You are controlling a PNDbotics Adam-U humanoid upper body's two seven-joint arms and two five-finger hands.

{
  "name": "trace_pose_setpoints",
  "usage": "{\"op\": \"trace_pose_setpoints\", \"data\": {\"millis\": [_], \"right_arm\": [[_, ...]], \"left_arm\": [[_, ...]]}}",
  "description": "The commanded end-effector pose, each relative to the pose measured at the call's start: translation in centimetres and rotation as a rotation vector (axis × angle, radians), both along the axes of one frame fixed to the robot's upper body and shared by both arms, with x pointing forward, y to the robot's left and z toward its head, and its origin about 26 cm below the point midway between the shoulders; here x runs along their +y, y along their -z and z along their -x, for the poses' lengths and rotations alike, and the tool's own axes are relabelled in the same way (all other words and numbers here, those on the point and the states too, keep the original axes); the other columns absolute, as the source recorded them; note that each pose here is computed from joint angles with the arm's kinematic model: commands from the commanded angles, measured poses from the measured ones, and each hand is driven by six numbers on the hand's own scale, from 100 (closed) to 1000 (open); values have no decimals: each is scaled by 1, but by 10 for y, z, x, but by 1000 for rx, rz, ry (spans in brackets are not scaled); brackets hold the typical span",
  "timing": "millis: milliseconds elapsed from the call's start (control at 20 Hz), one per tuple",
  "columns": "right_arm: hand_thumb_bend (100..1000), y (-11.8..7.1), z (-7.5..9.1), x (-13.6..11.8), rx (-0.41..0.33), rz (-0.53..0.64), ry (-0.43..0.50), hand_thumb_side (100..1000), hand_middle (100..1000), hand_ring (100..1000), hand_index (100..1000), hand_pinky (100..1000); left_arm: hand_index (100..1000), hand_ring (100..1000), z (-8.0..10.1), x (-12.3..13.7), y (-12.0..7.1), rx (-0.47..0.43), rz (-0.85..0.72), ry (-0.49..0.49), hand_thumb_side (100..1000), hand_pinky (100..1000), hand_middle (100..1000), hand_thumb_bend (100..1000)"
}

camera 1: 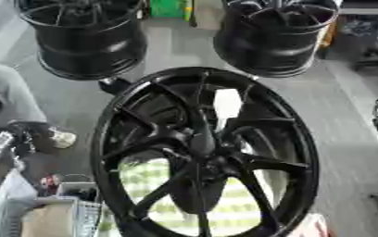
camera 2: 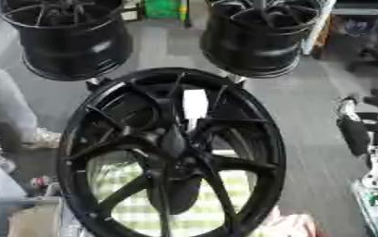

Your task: Pull the pin out of the wheel hub.

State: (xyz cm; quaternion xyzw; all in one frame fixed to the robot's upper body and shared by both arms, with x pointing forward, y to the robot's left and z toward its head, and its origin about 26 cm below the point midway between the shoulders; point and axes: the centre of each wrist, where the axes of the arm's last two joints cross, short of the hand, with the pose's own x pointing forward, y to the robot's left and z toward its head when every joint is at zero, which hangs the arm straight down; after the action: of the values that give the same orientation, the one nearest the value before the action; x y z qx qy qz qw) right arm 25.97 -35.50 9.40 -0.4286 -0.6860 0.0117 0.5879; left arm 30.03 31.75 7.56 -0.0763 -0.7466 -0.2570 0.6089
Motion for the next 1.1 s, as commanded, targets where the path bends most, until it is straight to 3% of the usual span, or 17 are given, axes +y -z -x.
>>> {"op": "trace_pose_setpoints", "data": {"millis": [50, 350, 600, 1100], "right_arm": [[100, -35, -1, -5, -5, 137, -75, 574, 793, 684, 918, 633], [100, -89, -4, 4, 78, 355, -298, 540, 818, 711, 943, 672], [100, -126, -14, 14, 186, 537, -543, 549, 843, 740, 961, 710], [100, -178, -29, 48, 361, 725, -924, 566, 883, 780, 972, 760]], "left_arm": [[770, 680, -1, 1, -8, -22, -23, 10, 904, 674, 650, 100], [770, 680, -1, 2, -8, -21, -31, 11, 905, 674, 650, 100], [770, 680, -1, 2, -7, -17, -41, 17, 909, 675, 650, 100], [771, 681, -3, -1, -7, -16, -54, 46, 911, 676, 651, 100]]}}
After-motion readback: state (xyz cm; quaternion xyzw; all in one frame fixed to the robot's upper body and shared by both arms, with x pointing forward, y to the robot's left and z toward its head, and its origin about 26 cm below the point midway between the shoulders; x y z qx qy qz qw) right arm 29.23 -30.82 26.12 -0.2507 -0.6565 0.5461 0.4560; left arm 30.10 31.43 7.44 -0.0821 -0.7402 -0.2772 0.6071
